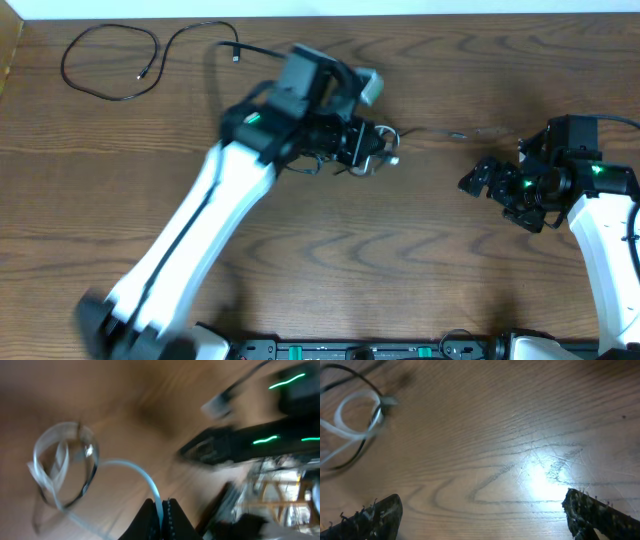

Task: Untangle cables

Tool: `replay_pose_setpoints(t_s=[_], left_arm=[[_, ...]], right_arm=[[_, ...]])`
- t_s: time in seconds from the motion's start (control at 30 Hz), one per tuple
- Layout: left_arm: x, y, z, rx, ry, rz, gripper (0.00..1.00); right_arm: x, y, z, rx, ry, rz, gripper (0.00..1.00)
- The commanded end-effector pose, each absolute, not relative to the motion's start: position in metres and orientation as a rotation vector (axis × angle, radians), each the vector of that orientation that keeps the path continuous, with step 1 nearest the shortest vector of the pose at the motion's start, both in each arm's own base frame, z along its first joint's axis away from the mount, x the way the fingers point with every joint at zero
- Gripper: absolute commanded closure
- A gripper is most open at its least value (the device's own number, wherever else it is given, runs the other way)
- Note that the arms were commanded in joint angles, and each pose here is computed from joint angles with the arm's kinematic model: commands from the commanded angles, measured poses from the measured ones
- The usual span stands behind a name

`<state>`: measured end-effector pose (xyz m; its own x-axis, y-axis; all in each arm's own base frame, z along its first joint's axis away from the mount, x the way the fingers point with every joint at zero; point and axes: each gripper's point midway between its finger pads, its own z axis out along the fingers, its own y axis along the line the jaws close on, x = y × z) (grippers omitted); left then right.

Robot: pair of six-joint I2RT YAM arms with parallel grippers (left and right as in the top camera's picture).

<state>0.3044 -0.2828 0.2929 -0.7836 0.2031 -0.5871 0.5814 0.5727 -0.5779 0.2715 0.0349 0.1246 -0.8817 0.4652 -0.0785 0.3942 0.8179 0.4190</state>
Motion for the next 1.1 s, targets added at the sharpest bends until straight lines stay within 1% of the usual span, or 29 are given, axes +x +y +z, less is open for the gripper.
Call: replay_pose_setpoints(t_s=[0.0,0.1,0.2,0.23,0.43,0.6,0.77,0.93,1.0,1.07], left_arm=[[0.280,-0.280,0.368,0.604,2.143,-1.227,0.92],[0.266,-0.272,0.412,0.616,1.978,-1.238,0.93],[0.257,-0.267,0.436,0.631,1.884,-1.236,0.93],[0.256,-0.265,0.441,0.622,1.868,-1.231,0.93],[0.270,-0.266,0.436,0.504,1.923,-1.253,0.92],[0.284,-0.274,0.455,0.471,1.834,-1.300,0.93],[0.286,-0.277,0.492,0.424,1.695,-1.390,0.93],[0.277,-0.286,0.495,0.447,1.684,-1.420,0.93],[0.275,-0.288,0.500,0.442,1.668,-1.441,0.93],[0.274,-0.287,0.508,0.420,1.648,-1.474,0.93]], right_arm=[[0.270,0.041,0.126,0.632,2.834,0.642,0.01],[0.269,0.046,0.128,0.625,2.834,0.690,0.01],[0.268,0.058,0.131,0.588,2.834,0.755,0.01],[0.269,0.070,0.135,0.546,2.828,0.828,0.01],[0.271,0.130,0.167,0.205,2.713,1.196,0.01],[0.270,0.157,0.173,0.076,2.693,1.229,0.01],[0.272,0.177,0.178,0.128,2.690,1.271,0.01],[0.287,0.199,0.194,0.160,2.608,1.330,0.01],[0.293,0.200,0.191,0.209,2.607,1.279,0.01],[0.301,0.192,0.179,0.329,2.625,1.145,0.01]])
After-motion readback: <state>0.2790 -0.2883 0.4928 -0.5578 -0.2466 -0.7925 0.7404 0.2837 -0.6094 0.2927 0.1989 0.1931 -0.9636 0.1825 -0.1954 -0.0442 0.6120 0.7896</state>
